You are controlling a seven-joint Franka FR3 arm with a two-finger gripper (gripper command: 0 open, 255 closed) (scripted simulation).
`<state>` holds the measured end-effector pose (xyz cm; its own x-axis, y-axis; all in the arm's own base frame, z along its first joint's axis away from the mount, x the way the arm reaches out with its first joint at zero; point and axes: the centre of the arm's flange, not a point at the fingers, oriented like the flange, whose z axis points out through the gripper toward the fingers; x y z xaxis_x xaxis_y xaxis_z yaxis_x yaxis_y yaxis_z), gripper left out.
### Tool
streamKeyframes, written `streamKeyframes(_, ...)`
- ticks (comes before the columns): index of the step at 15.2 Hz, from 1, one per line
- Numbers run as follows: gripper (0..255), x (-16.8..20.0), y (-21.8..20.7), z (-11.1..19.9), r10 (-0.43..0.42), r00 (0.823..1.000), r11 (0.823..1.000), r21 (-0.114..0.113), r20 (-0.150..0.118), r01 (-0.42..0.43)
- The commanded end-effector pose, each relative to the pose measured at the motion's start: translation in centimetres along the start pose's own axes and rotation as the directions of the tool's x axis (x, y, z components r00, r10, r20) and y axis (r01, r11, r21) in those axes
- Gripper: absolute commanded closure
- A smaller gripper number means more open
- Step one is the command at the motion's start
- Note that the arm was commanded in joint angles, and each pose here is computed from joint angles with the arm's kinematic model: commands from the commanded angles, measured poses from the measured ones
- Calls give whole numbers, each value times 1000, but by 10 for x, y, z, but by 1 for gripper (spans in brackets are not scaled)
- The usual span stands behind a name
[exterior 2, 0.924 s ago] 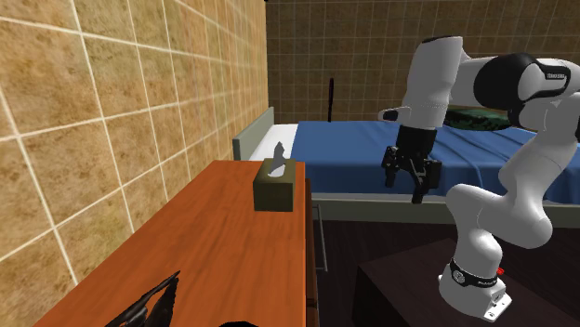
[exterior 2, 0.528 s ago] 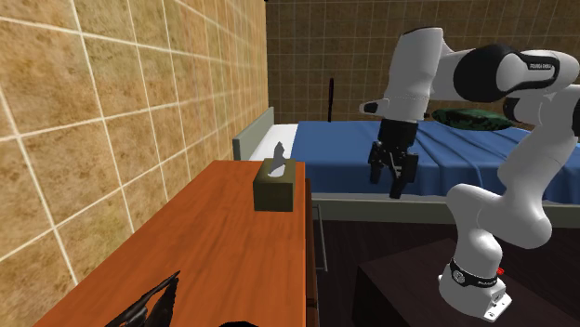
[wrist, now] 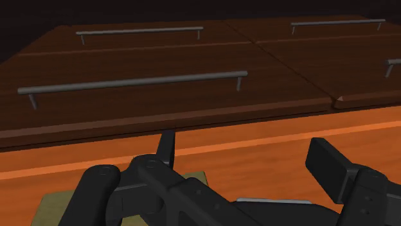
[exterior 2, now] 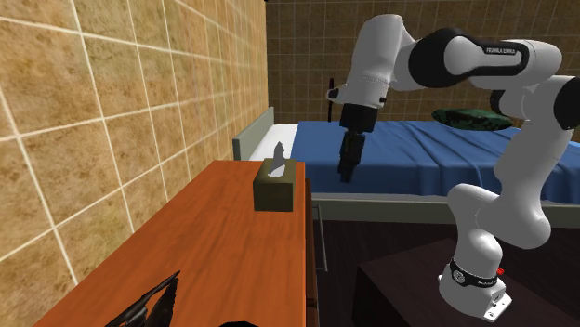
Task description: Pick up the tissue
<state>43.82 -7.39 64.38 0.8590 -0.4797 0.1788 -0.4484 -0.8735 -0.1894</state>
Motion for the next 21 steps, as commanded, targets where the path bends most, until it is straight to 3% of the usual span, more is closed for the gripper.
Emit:
streamKeyframes(1,0,27,2,-6,74,997,997,16,-18,-73)
streamKeyframes(6,0,83,17,-19,250,966,967,60,-57,-247)
streamKeyframes(12,0,141,46,-36,441,893,895,118,-90,-431)
streamKeyframes(21,0,134,54,3,441,893,895,118,-90,-431)
